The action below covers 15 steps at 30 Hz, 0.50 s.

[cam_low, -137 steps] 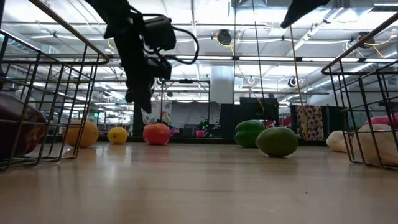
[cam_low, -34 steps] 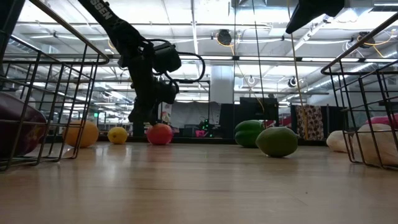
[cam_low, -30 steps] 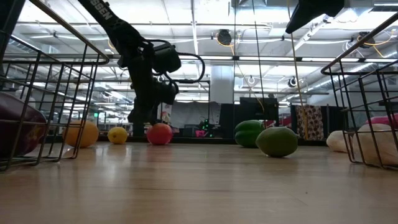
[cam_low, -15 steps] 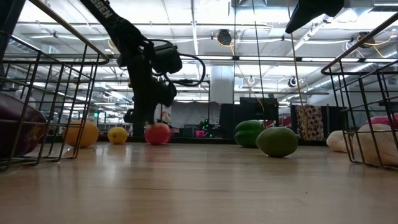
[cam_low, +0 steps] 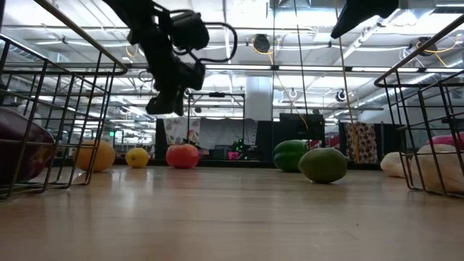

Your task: Sort produce into baskets

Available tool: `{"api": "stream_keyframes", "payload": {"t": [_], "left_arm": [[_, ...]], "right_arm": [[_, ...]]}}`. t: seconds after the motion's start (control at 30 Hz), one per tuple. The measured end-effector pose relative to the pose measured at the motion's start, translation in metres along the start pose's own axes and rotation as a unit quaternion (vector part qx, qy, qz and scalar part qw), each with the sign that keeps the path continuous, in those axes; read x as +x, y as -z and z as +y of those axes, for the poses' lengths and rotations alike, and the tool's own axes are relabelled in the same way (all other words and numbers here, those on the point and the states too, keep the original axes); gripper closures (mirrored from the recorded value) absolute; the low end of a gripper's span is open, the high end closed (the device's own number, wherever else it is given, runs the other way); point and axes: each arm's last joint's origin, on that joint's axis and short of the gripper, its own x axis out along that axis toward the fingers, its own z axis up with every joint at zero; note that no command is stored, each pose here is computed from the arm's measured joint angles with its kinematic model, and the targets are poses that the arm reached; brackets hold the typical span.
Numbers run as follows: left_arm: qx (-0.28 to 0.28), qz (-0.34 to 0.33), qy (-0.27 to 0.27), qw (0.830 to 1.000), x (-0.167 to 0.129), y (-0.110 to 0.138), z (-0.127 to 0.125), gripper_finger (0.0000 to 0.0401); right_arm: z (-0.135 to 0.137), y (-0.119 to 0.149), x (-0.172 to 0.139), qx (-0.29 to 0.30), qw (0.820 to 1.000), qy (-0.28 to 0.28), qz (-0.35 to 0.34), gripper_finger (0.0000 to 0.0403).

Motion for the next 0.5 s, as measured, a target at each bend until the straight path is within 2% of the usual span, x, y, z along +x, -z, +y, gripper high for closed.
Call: {"api": "stream_keyframes", "payload": {"t": [0.23,0.37,0.5], "left_arm": [[-0.104,0.007,0.032,0.994,0.012,0.007,0.004,0.0301],[-0.12,0.008,0.033,0.992,0.013,0.008,-0.003,0.0251],[-0.125,0.032,0.019,0.991,0.019,0.015,-0.006,0.0228]], "right_arm": [[0.0,0.0,0.0,-0.001,1.0,-0.001,0.001,0.03],[0.0,0.0,0.001,-0.007,1.0,0.0,0.002,0.03],[0.0,-0.001,0.001,-0.003,1.0,-0.002,0.0,0.03]]}}
